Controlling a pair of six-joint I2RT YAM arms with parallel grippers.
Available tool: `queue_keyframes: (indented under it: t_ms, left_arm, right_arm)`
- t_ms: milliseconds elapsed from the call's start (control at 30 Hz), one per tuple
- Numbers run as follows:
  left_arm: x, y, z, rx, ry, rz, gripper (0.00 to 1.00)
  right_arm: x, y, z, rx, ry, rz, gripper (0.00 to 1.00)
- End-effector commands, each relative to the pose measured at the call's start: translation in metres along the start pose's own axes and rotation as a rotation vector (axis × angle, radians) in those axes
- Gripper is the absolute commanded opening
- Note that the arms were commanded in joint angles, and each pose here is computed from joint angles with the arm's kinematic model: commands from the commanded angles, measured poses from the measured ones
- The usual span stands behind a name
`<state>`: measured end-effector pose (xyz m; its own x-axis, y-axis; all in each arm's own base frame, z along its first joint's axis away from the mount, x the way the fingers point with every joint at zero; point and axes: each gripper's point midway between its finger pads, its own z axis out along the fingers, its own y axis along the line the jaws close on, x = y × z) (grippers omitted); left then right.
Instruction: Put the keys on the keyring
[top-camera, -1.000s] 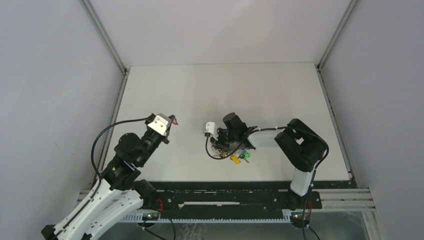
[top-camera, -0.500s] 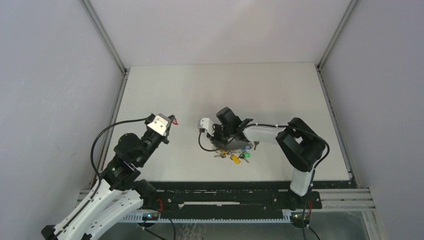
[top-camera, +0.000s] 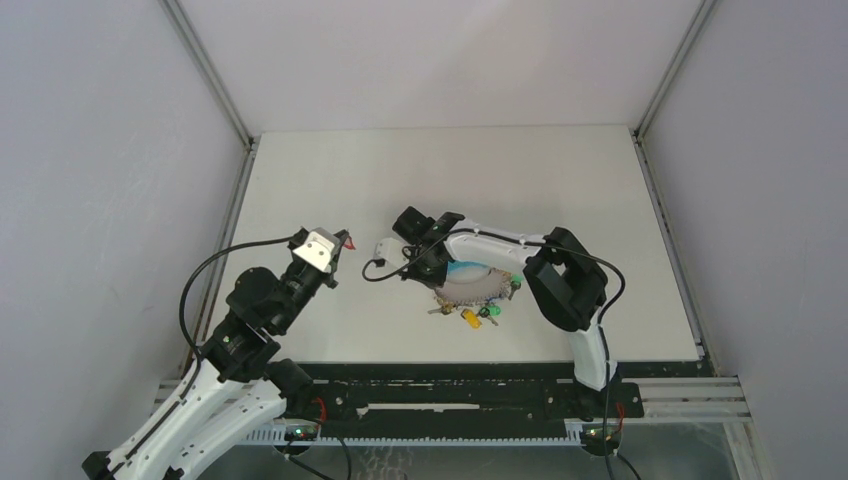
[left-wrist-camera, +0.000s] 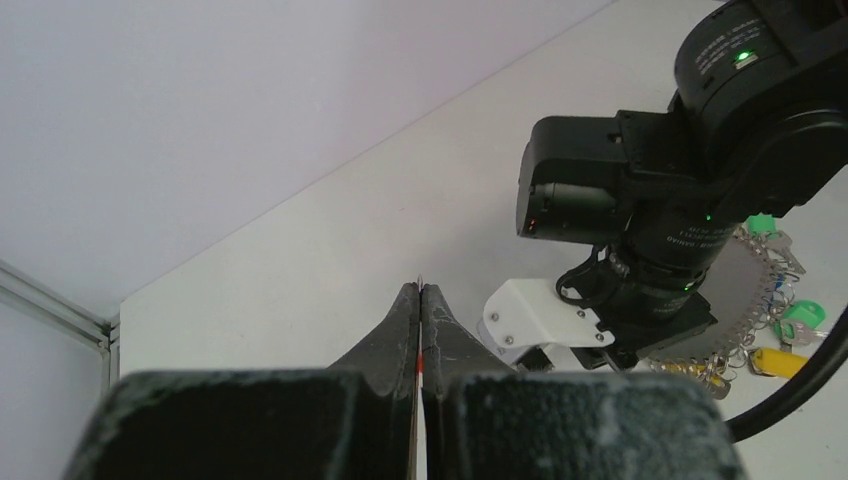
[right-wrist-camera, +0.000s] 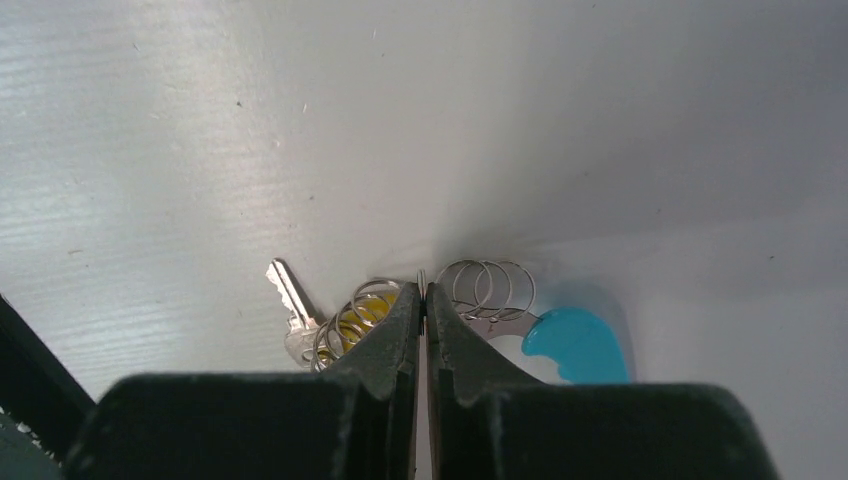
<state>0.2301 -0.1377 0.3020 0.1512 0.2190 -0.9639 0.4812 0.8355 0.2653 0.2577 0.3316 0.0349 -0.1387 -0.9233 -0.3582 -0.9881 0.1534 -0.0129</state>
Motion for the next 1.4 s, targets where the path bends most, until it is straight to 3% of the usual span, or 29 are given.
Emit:
queue_keyframes:
  t_ms: [0,500,733,1033,1200,1367]
  left_arm:
    - [-0.005,0.003,0.000,-0.017,-0.029,-0.016,0.00]
    - [-0.003,0.002,0.002,-0.013,-0.016,-0.017,0.00]
    - [-0.003,0.002,0.002,-0.011,-0.016,-0.017,0.00]
    - [-0.003,0.001,0.002,-0.007,-0.018,-0.018,0.00]
    - [-0.003,0.000,0.002,-0.003,-0.018,-0.018,0.00]
    - [-0.002,0.000,0.003,-0.003,-0.016,-0.018,0.00]
  right_arm:
    - [0.015,0.005,-0.014,0.020,0.171,-0.003,0.00]
    - [0.023,0.013,0.010,0.030,0.384,-0.058,0.00]
    - [0.003,0.014,0.001,0.040,0.283,-0.068,0.09]
    - [-0.012,0.014,-0.014,0.040,0.128,-0.043,0.13]
    - [-0.023,0.012,-0.025,0.047,0.010,-0.028,0.22]
    - [-0.026,0.009,-0.033,0.075,-0.092,-0.020,0.22]
